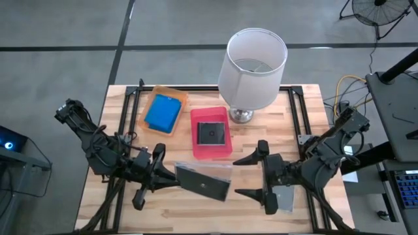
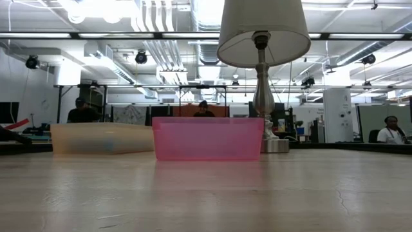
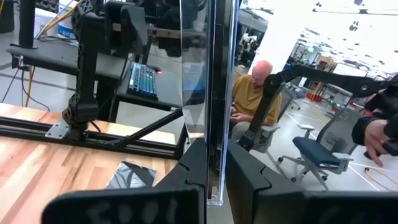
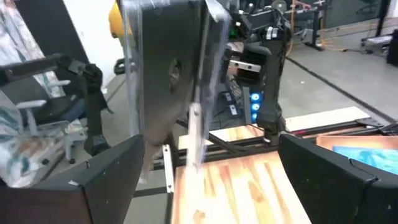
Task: Pick & place jewel cases by type
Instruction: Put the left black cd case into the pink bin
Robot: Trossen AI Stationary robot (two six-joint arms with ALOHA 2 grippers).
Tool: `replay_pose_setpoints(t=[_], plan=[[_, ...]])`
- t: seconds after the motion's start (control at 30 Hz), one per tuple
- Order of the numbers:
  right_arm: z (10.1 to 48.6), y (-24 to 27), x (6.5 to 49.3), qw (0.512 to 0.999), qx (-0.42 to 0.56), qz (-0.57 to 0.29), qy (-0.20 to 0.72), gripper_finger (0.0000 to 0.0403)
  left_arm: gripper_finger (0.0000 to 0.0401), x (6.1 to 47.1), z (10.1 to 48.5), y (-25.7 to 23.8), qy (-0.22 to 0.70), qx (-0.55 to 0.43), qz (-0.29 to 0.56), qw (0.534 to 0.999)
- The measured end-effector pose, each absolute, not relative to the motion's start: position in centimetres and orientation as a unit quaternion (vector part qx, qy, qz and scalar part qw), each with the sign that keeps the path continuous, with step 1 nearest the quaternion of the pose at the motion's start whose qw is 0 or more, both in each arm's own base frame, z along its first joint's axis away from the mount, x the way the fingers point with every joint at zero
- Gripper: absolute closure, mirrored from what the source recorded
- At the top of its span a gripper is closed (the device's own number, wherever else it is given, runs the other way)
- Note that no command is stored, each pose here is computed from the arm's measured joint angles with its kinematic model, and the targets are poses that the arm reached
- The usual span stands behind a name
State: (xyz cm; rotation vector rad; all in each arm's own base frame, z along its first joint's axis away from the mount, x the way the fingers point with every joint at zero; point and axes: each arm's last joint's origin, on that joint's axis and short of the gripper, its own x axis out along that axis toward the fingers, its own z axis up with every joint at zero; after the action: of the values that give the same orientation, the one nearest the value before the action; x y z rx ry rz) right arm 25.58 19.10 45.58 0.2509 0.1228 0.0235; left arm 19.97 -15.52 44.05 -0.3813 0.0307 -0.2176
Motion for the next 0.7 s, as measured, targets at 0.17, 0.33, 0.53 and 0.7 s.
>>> replay_pose_setpoints(t=[0.17, 0.33, 0.53, 0.7], plan=[[45.8, 19.2, 25.6, 0.989, 0.137, 0.023, 0.053, 0.0041, 0.0394, 20.4, 44.0, -15.1, 0.016, -0.188, -0.106, 0.976], [45.8, 19.1, 25.7, 0.988, 0.143, 0.023, 0.053, 0.0041, 0.0394, 20.7, 44.0, -14.8, 0.016, -0.188, -0.104, 0.976], [45.8, 18.9, 25.8, 0.988, 0.146, 0.021, 0.053, 0.0041, 0.0394, 20.8, 44.0, -14.7, 0.016, -0.189, -0.104, 0.976], [45.9, 18.7, 26.0, 0.987, 0.154, 0.018, 0.051, 0.0041, 0.0394, 20.9, 43.9, -14.5, 0.016, -0.189, -0.1, 0.977]])
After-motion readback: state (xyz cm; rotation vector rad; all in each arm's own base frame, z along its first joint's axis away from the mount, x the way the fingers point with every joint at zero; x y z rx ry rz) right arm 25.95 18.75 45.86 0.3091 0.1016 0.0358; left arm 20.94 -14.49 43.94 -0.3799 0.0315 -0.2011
